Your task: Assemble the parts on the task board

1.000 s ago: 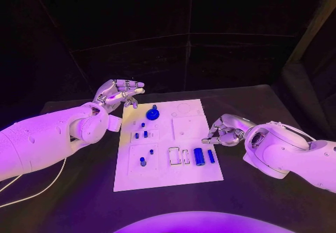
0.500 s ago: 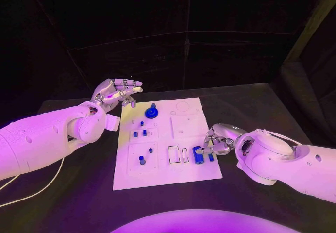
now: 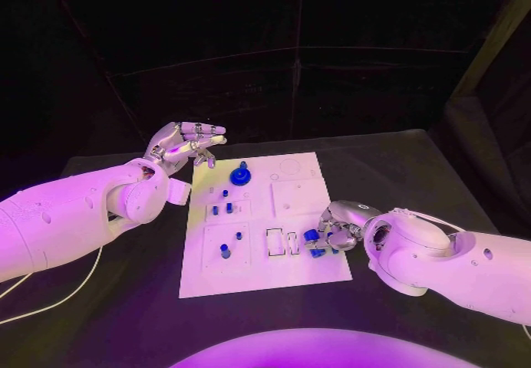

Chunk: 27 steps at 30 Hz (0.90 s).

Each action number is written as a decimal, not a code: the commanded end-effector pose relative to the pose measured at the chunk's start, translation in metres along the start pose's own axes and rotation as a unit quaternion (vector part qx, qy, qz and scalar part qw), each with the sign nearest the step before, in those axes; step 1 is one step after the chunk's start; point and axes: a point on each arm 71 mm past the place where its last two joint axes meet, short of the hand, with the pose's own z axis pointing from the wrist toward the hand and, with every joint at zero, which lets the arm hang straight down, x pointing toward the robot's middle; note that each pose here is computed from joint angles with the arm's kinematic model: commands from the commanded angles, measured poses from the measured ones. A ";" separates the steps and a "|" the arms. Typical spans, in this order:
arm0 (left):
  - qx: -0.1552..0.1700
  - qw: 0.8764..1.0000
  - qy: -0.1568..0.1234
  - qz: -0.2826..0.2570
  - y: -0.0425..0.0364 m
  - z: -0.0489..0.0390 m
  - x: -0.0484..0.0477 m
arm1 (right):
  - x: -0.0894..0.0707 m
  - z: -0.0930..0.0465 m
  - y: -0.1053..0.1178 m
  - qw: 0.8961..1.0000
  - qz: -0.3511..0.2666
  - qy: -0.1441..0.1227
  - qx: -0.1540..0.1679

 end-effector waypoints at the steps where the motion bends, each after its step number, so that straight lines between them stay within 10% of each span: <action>1: 0.004 1.000 0.005 -0.005 -0.0015 0.0003 0.0011 | 0.006 0.002 -0.001 1.000 -0.022 0.017 0.007; 14: 0.004 1.000 0.005 -0.005 -0.0016 -0.0003 0.0008 | 0.014 0.010 0.001 0.999 -0.028 0.022 0.018; 27: 0.003 1.000 0.004 -0.004 -0.0016 -0.0014 -0.0010 | 0.003 -0.006 0.010 0.998 0.037 -0.044 -0.005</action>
